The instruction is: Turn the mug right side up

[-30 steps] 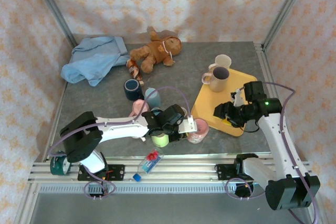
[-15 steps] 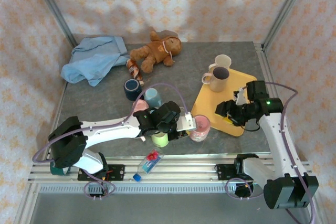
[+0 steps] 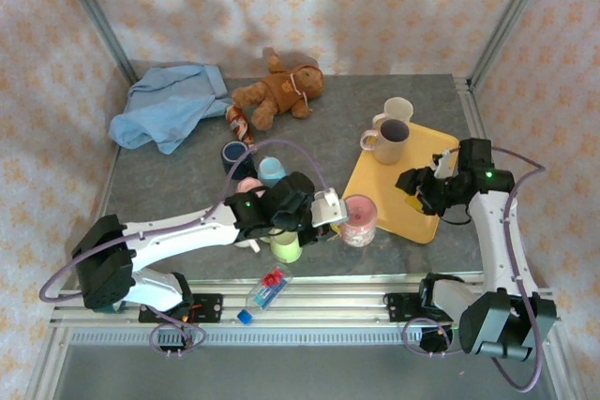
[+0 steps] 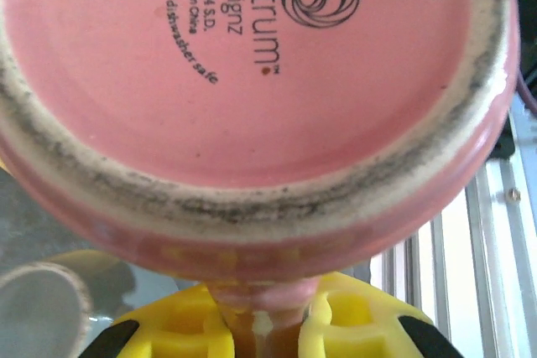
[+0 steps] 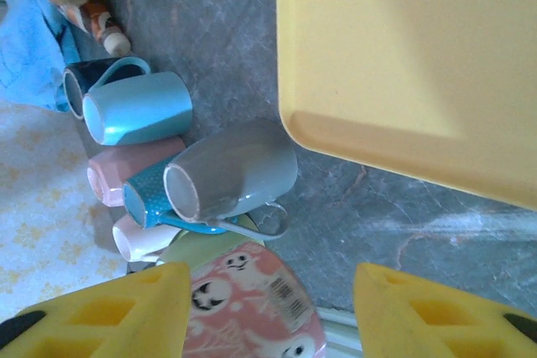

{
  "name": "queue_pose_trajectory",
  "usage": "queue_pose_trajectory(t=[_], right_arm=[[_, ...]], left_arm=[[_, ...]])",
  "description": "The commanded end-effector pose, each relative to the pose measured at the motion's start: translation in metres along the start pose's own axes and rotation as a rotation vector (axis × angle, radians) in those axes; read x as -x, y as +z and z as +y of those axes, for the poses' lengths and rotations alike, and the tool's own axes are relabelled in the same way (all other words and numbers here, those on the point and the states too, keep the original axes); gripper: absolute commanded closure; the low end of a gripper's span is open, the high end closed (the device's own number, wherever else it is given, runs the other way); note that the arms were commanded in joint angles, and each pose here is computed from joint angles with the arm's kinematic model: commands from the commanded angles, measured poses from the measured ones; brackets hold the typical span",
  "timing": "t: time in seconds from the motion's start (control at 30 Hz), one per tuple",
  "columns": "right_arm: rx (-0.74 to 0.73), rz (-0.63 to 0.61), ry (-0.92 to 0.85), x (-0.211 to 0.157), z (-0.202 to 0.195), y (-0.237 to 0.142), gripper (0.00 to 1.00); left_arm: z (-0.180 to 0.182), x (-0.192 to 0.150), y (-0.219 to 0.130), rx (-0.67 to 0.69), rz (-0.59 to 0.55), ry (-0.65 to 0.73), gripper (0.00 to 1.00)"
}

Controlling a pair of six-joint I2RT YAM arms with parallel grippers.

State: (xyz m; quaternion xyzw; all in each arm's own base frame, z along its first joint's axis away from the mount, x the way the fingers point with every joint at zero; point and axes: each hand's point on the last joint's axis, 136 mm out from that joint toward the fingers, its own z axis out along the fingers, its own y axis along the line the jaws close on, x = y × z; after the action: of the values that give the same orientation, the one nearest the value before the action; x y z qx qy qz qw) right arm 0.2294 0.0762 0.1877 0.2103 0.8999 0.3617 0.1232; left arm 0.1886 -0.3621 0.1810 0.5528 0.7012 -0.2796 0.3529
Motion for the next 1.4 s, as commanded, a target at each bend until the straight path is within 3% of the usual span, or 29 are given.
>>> queue_pose_trajectory(t=[0.0,0.37,0.73,1.03,1.37], right_arm=[[0.052,-0.022,-0.024,0.01,0.009,0.001,0.47],[0.151,-0.055,-0.153,0.024,0.033,-0.003,0.47],[0.429,-0.128,-0.417,0.003,0.076,-0.017,0.49],[0.659,-0.012,-0.728,-0.034,0.132,-0.027,0.49],[0.733,0.055,-0.812,-0.03,0.166,-0.021,0.5]], left_arm=[[0.016,0.083,-0.045,0.045,-0.27,0.013,1.0],[0.065,0.141,-0.101,0.158,-0.509,-0.079,1.0],[0.096,0.189,-0.148,0.283,-0.673,-0.14,1.0],[0.115,0.217,-0.169,0.296,-0.751,-0.165,1.0],[0.146,0.226,-0.196,0.294,-0.861,-0.251,1.0]])
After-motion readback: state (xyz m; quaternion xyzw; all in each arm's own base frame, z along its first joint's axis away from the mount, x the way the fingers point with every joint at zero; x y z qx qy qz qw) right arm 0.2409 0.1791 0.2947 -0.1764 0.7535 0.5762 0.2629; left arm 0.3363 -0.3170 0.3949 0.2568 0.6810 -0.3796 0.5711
